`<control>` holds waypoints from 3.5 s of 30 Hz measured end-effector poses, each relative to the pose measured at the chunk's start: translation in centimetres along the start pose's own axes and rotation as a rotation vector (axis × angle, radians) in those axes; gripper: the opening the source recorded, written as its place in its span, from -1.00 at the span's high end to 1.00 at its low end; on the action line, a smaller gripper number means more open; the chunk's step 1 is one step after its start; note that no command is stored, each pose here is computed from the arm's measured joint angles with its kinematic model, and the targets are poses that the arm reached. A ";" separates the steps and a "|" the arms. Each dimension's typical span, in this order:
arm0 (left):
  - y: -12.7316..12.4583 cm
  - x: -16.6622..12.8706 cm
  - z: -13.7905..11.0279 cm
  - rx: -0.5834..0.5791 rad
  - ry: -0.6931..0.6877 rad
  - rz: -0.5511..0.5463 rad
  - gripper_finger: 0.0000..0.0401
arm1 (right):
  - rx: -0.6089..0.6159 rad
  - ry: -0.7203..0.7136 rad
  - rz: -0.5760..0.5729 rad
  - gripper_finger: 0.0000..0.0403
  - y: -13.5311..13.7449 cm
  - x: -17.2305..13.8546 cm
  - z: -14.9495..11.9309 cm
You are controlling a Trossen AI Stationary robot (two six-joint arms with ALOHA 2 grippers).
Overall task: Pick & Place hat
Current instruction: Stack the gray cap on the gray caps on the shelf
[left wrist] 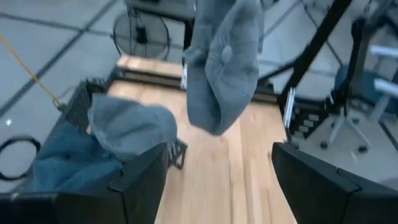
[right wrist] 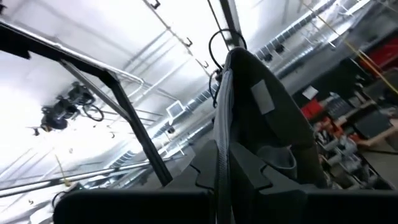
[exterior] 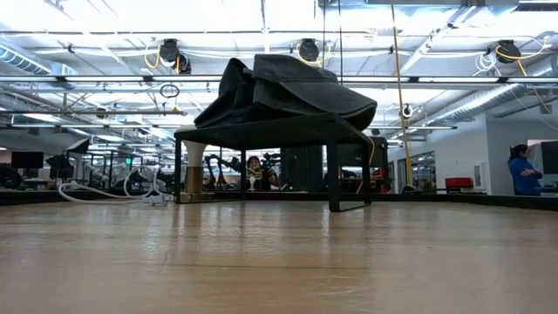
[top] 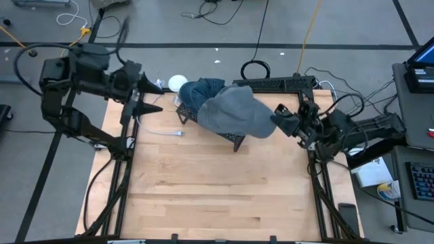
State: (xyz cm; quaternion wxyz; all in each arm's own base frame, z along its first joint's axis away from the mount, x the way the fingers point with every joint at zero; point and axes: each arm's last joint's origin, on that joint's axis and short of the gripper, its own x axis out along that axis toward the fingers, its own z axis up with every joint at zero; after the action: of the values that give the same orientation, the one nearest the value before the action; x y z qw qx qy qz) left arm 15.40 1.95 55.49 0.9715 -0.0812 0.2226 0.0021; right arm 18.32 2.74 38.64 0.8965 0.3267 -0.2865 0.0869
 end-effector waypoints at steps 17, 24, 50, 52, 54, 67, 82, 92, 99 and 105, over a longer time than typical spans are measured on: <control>0.3 2.2 3.3 0.093 -0.254 0.069 -0.38 | -0.094 0.196 0.104 0.97 -2.4 5.6 7.6; 0.9 5.5 3.9 0.131 -0.220 0.090 -0.47 | -0.097 0.238 0.138 0.97 -3.3 7.1 9.1; 1.1 6.8 4.1 0.036 -0.210 0.070 0.25 | -0.107 0.245 0.139 0.97 -3.6 6.8 9.8; 1.1 6.8 4.1 0.019 -0.209 0.055 0.37 | -0.107 0.246 0.139 0.96 -3.6 6.8 9.8; 1.0 6.8 4.1 0.009 -0.207 0.026 0.52 | -0.107 0.246 0.139 0.95 -3.6 6.8 9.8; 0.7 6.5 5.1 -0.066 -0.290 -0.115 0.89 | -0.173 0.382 0.015 0.81 -4.7 6.1 8.7; 2.9 5.4 5.9 -0.360 -0.299 -0.320 0.89 | -0.404 0.580 -0.153 0.09 -2.6 1.6 8.8; 4.4 5.0 5.9 -0.550 -0.301 -0.288 0.89 | -0.624 0.548 -0.273 0.08 0.3 -0.8 8.8; 5.8 4.6 5.9 -0.598 -0.274 -0.328 0.89 | -0.655 0.572 -0.226 0.11 1.0 -0.8 8.2; 7.6 7.3 5.8 -0.654 -0.171 -0.397 0.89 | -0.668 0.582 -0.196 0.16 1.3 -0.8 8.0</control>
State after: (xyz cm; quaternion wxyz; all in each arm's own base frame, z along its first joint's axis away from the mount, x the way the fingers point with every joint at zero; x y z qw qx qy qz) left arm 24.21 10.18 56.28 0.8909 -0.4275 0.1084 -0.1086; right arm 13.54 -1.32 43.86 0.9999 0.0069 -0.0024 -0.0073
